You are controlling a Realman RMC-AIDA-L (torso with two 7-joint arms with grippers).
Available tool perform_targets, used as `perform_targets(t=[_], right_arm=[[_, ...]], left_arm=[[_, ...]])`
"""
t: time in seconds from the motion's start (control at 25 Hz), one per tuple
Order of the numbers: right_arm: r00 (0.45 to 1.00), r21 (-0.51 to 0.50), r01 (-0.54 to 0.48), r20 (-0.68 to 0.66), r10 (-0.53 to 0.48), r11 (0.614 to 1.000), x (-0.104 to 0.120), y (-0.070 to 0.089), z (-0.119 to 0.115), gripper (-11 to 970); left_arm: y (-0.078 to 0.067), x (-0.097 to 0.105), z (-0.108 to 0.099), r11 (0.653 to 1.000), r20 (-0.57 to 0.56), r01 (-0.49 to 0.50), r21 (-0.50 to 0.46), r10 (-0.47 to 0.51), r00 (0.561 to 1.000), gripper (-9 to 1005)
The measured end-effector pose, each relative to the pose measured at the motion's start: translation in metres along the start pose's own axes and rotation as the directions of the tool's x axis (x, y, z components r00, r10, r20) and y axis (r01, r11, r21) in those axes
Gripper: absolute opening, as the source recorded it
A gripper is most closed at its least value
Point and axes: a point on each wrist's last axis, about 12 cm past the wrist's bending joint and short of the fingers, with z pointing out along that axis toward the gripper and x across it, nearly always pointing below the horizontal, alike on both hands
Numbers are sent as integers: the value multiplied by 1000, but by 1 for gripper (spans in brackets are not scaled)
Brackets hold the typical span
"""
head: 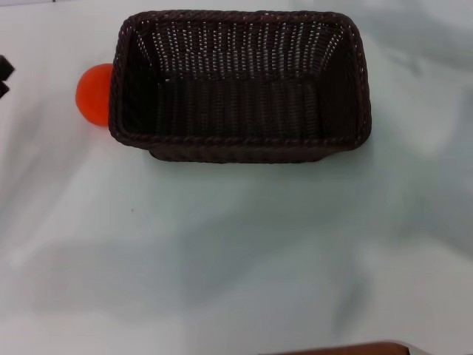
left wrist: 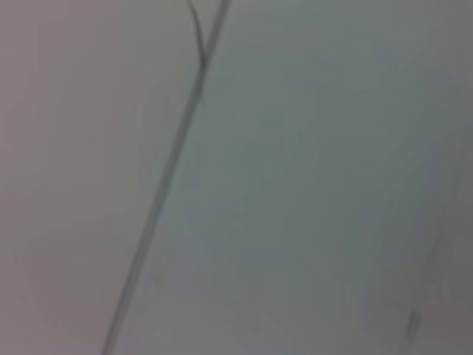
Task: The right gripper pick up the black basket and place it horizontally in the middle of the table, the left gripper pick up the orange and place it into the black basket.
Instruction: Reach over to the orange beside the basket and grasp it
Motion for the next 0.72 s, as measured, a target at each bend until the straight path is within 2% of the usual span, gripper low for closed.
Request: perform_targets(t=[0.16, 0.28, 0.48, 0.6, 0.72], right_arm=[[974, 85, 34, -227, -14, 996, -22, 9, -15, 531], [933, 115, 56, -359, -12, 992, -43, 15, -24, 531], [896, 130, 46, -444, 16, 990, -66, 18, -32, 531], [877, 140, 28, -478, 43, 990, -77, 19, -35, 531], [866, 135, 11, -496, 58, 991, -84, 20, -40, 531]], left_arm=[[5, -10, 12, 999, -142, -3, 46, 9, 990, 876], [5, -15, 24, 997, -208, -70, 40, 77, 975, 876], [0, -13, 43, 983, -271, -181, -7, 173, 947, 877], [-6, -9, 56, 975, -311, -219, 20, 215, 926, 877], [-12, -2, 67, 975, -354, -210, 66, 220, 909, 877]])
